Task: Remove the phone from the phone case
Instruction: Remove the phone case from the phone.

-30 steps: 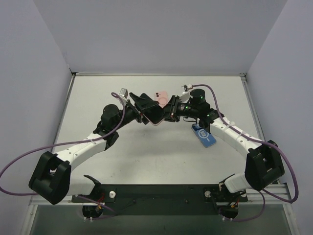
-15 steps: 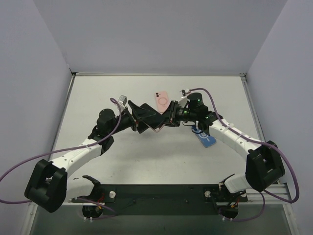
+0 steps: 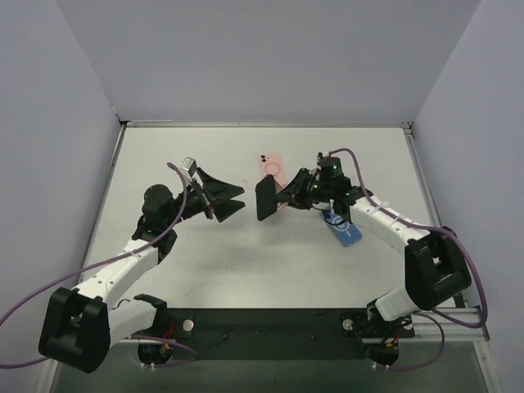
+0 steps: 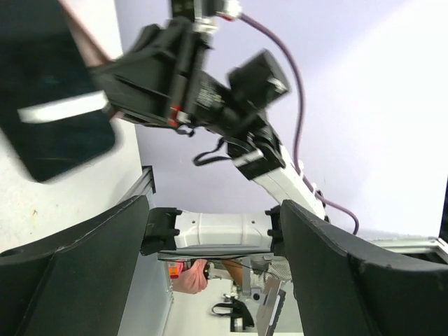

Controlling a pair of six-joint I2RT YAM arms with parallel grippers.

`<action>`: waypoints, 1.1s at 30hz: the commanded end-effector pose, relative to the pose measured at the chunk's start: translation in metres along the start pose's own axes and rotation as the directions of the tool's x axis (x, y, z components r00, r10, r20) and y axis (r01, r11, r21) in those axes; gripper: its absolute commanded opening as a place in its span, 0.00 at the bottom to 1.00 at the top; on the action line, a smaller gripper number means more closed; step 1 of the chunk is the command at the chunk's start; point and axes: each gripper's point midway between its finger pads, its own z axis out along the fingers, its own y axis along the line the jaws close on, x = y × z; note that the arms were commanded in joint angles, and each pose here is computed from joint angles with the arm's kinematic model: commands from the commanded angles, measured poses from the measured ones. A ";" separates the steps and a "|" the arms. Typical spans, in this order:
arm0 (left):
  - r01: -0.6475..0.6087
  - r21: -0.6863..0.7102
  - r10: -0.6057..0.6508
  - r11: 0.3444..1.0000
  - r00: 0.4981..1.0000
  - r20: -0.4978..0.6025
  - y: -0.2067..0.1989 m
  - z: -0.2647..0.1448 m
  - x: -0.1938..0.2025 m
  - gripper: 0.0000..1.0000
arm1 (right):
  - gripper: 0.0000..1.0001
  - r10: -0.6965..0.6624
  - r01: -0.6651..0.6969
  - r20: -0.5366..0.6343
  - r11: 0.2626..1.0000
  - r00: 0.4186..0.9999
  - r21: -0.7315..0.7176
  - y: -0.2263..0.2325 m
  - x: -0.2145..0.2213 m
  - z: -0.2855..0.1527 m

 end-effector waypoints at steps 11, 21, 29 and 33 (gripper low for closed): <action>-0.104 -0.059 0.103 0.993 0.994 -0.022 0.017 -0.014 -0.005 0.87 | 0.00 -0.029 0.027 0.022 0.996 0.999 0.089 -0.032 -0.003 0.021; -0.160 -0.333 0.161 0.929 0.987 -0.025 0.080 -0.025 -0.012 0.87 | 0.00 -0.020 0.022 -0.016 0.990 1.000 0.142 -0.058 0.013 0.031; -0.186 -0.403 0.195 0.896 0.981 -0.020 0.094 -0.032 -0.015 0.87 | 0.00 -0.049 0.042 0.039 0.985 0.998 0.168 -0.060 -0.012 0.014; -0.189 -0.465 0.199 0.865 0.980 -0.028 0.105 -0.039 -0.014 0.86 | 0.00 -0.031 0.010 0.107 0.981 0.994 0.195 -0.072 -0.042 -0.005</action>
